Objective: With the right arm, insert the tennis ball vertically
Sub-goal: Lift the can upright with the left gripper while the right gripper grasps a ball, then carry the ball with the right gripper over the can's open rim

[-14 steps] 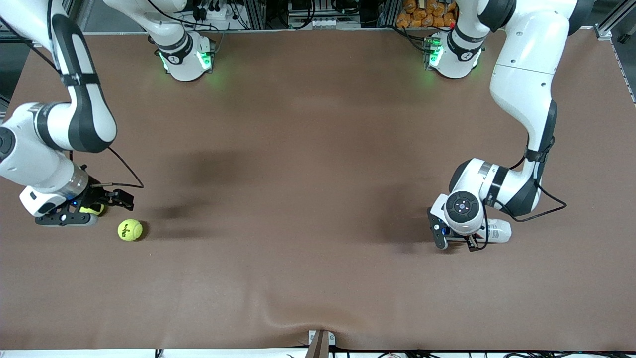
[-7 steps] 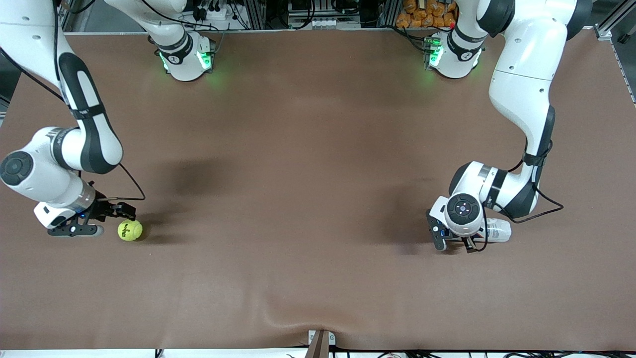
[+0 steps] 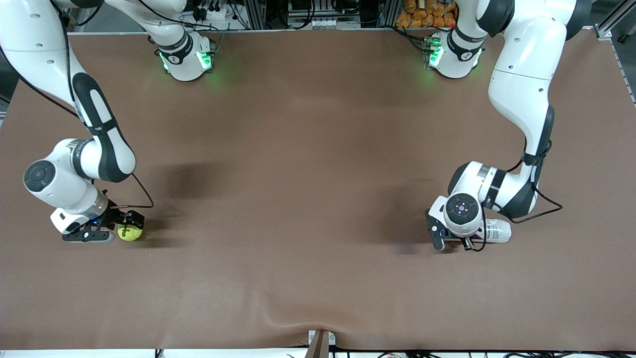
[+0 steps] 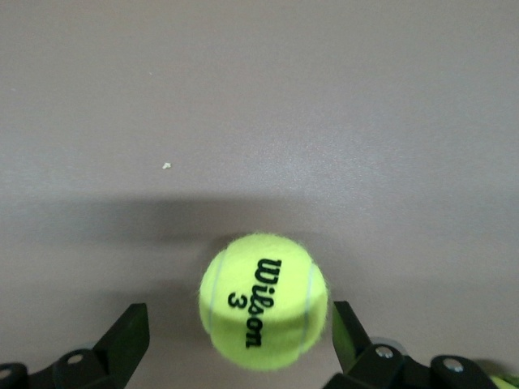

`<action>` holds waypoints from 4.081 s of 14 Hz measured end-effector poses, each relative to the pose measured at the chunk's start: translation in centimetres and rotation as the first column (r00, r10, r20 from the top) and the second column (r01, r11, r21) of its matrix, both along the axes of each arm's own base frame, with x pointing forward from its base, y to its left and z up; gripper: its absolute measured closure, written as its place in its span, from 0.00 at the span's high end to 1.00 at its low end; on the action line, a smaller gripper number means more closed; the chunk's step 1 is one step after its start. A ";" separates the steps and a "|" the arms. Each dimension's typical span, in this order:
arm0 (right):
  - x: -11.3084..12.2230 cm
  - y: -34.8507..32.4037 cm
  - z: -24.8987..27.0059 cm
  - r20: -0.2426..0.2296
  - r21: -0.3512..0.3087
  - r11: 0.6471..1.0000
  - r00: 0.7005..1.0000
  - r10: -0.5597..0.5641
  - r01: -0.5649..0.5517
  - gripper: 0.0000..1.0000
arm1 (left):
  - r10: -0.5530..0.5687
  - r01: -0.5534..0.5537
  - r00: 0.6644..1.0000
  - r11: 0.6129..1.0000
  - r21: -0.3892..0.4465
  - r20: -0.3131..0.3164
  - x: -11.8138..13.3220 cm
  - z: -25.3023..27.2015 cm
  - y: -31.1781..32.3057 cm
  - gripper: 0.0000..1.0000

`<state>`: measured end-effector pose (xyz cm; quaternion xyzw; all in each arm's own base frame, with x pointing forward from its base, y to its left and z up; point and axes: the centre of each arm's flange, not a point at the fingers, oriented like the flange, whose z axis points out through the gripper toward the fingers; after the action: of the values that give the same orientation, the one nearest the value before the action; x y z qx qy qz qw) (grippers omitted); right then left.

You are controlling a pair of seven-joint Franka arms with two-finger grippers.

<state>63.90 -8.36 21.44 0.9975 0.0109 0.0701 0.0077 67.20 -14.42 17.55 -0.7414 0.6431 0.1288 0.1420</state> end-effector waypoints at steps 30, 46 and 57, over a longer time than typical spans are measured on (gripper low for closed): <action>0.7 2.7 13.2 -0.083 0.025 0.991 0.987 0.135 -0.134 0.65 | 0.401 -0.388 0.894 0.477 -0.788 -0.198 -5.8 18.8 -26.2 0.77; -6.3 8.7 38.2 -0.198 0.029 0.974 0.954 0.225 -0.224 0.65 | 0.698 -0.328 0.683 0.028 -0.944 -0.216 -23.0 8.2 -44.7 0.78; -6.2 10.7 37.9 -0.200 0.029 0.978 0.958 0.207 -0.205 0.65 | 0.712 -0.279 0.673 -0.003 -0.960 -0.198 -29.0 4.3 -48.5 0.78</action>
<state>57.72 2.34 59.37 0.9928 0.1153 -0.0312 -0.0049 38.19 -62.92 21.88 -0.8492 0.2234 -0.3835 -0.2861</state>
